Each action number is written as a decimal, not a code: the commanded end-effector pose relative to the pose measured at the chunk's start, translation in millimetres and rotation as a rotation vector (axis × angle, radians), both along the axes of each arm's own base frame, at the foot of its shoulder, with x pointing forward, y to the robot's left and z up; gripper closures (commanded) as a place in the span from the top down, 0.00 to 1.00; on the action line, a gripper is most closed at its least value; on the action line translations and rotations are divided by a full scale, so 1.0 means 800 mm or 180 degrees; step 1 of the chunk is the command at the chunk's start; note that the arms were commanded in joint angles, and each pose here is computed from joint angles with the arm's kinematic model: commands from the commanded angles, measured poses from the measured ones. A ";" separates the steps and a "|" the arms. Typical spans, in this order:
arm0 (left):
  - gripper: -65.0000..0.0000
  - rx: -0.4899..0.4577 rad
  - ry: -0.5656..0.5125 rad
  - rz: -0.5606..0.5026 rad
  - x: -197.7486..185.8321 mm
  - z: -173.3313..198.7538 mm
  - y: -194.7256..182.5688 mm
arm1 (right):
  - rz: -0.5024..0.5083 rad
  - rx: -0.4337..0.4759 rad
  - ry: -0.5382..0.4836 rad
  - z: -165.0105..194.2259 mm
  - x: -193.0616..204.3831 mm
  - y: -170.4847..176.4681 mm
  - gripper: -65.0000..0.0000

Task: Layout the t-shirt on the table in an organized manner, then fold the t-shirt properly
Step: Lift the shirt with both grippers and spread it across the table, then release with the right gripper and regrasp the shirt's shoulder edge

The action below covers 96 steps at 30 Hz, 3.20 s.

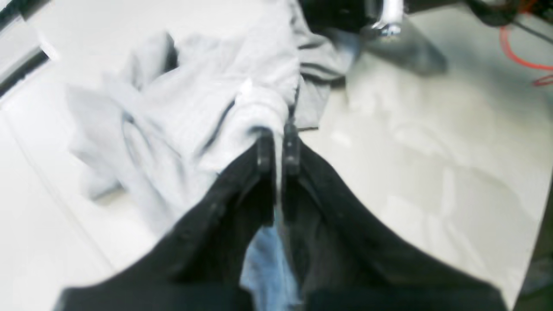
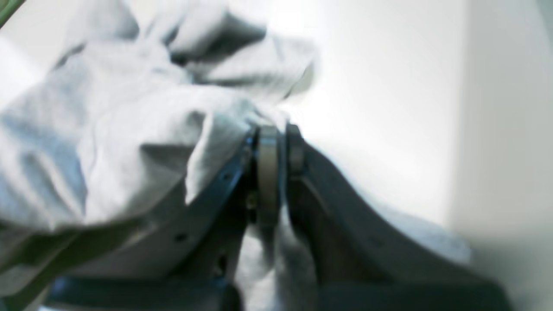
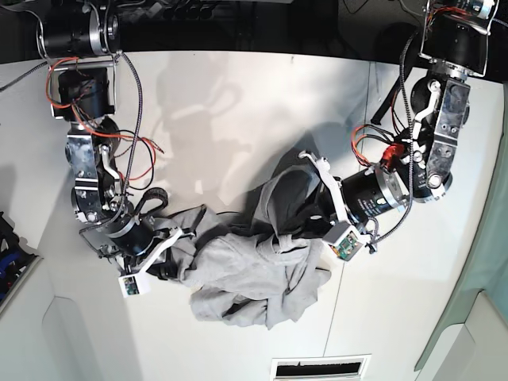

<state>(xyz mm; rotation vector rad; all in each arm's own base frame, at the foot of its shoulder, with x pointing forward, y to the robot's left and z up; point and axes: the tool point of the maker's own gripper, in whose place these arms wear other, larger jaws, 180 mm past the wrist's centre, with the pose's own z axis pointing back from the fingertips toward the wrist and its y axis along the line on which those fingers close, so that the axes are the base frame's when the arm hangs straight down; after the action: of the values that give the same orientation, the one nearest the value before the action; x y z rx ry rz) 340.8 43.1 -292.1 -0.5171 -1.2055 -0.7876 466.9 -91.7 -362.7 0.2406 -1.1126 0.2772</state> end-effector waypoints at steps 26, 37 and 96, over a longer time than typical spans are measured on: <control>0.40 0.1009 0.0445 -0.2173 -0.242 -0.107 -0.157 | -0.1116 0.1005 0.0005 0.014 -0.036 -0.184 0.52; 0.40 0.0656 0.0482 -0.1299 -0.134 -0.060 -0.109 | -0.0669 0.1287 0.0740 -0.034 -0.181 -0.142 0.52; 0.00 0.1332 0.1060 0.1000 0.028 -0.169 0.143 | -0.1032 0.0634 0.0845 -0.041 -0.234 -0.177 0.22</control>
<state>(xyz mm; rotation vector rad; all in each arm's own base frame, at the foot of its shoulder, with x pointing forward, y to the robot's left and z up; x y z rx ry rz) 351.1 157.2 -440.9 -0.1034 -0.7135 -0.6298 272.1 -232.3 -407.4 0.2541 -0.8517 -0.1638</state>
